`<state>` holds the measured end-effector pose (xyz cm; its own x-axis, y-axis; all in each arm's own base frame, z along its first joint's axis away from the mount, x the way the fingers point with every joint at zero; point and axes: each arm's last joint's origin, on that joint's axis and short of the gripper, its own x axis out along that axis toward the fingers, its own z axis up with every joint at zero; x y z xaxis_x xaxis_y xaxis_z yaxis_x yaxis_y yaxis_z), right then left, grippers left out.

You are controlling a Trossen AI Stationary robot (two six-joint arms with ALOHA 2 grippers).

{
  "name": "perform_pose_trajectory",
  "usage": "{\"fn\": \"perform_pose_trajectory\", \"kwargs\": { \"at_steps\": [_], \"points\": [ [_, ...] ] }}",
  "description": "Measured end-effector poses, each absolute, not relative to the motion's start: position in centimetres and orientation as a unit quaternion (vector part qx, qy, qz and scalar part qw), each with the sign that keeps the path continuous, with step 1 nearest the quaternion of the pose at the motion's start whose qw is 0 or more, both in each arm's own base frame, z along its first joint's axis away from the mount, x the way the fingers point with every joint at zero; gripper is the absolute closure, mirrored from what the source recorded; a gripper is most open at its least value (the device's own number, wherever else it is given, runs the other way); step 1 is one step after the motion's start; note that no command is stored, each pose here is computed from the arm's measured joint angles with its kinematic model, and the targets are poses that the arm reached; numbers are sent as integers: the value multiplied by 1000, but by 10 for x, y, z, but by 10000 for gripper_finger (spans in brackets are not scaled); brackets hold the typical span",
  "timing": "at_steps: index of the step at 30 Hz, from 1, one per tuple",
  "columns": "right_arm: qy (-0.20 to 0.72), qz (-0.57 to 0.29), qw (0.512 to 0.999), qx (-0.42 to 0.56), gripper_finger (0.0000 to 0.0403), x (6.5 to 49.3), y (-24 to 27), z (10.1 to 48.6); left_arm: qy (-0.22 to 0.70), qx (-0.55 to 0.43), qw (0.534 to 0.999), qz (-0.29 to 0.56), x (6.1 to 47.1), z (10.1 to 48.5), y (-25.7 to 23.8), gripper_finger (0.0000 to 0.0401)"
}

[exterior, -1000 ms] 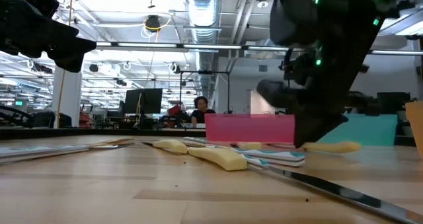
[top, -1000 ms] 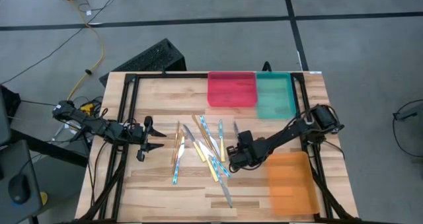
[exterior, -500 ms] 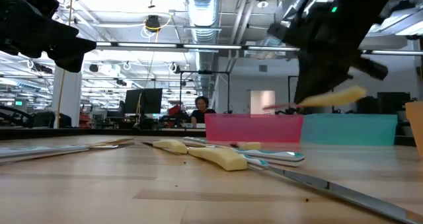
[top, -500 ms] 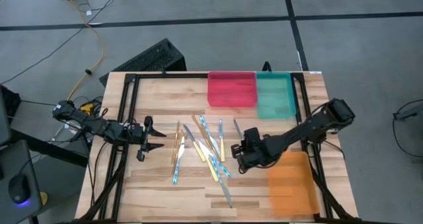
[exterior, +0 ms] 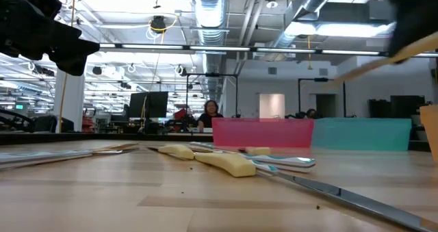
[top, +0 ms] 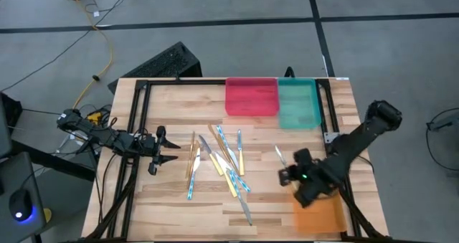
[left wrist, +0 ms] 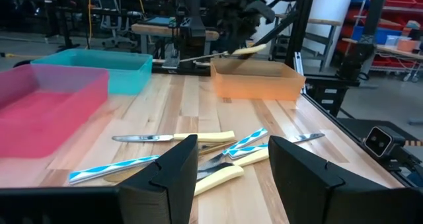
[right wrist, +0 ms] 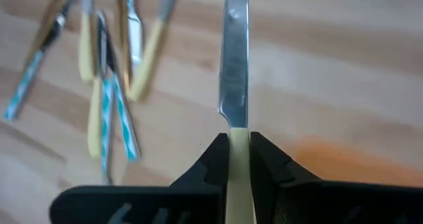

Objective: Sort silverware by color (type)
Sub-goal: Put the yellow knife into the orange bin

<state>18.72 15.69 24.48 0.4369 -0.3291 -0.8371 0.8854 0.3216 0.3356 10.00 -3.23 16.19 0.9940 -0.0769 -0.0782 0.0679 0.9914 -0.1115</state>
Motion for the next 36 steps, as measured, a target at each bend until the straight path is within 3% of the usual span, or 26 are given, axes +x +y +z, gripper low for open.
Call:
{"fn": "perform_pose_trajectory", "kwargs": {
  "at_steps": [8, 21, 32, 36],
  "points": [
    [411, -392, 696, 440, 353, 147, 196, 237, 41, -57, 997, -36, 100, 162, -32, 232],
    [503, -434, 633, 397, 353, 147, 217, 204, 42, -79, 995, -35, 100, 162, -32, 232],
    [543, -425, 620, 373, 351, 146, 229, 188, 42, -73, 996, -36, 100, 162, -32, 232],
    [557, -416, 612, 377, 332, 146, 231, 188, 42, -72, 996, -36, 100, 162, -32, 232]
  ]
}}
